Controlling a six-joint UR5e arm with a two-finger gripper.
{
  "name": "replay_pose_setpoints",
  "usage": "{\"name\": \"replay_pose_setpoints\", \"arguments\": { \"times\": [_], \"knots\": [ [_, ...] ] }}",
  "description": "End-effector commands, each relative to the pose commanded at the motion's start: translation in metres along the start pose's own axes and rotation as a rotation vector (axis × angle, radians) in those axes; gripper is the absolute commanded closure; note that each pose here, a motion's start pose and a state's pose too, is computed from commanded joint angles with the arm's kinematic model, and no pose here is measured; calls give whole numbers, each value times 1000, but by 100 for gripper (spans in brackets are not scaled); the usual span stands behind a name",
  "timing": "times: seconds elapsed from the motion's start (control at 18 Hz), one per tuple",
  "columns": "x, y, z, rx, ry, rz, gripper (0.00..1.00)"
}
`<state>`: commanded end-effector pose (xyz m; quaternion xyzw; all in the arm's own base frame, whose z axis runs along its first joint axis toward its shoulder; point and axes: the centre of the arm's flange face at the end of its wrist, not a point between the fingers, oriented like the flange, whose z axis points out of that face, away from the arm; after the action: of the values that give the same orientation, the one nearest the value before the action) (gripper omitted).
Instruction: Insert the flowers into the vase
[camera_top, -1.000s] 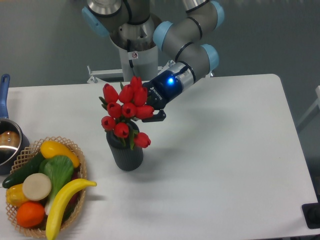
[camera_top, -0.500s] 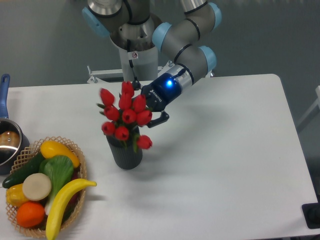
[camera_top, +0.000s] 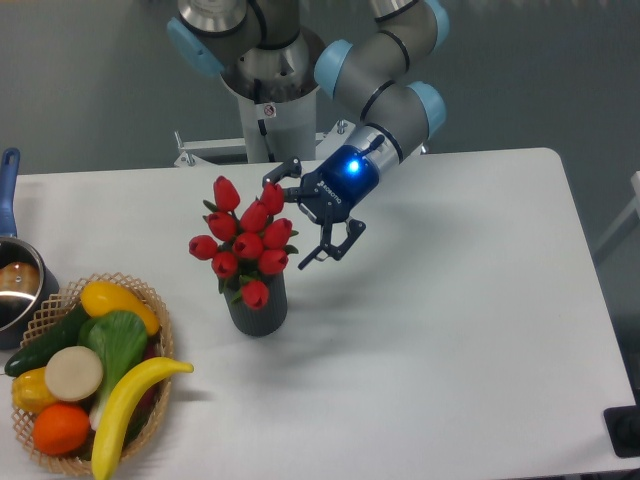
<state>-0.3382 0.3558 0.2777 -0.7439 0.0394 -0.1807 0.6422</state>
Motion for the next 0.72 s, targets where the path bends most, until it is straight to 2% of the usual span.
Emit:
{"name": "replay_pose_setpoints", "arguments": {
  "times": [0.33,0.5,0.61,0.72],
  "knots": [
    [-42,-30,-63,14,-134,60,0],
    [-51,-39,-82,7,-174,76,0],
    [-57,-46,-93,-25,-202,95,0],
    [-71,-57,-108,-131,-248,125,0]
  ]
}}
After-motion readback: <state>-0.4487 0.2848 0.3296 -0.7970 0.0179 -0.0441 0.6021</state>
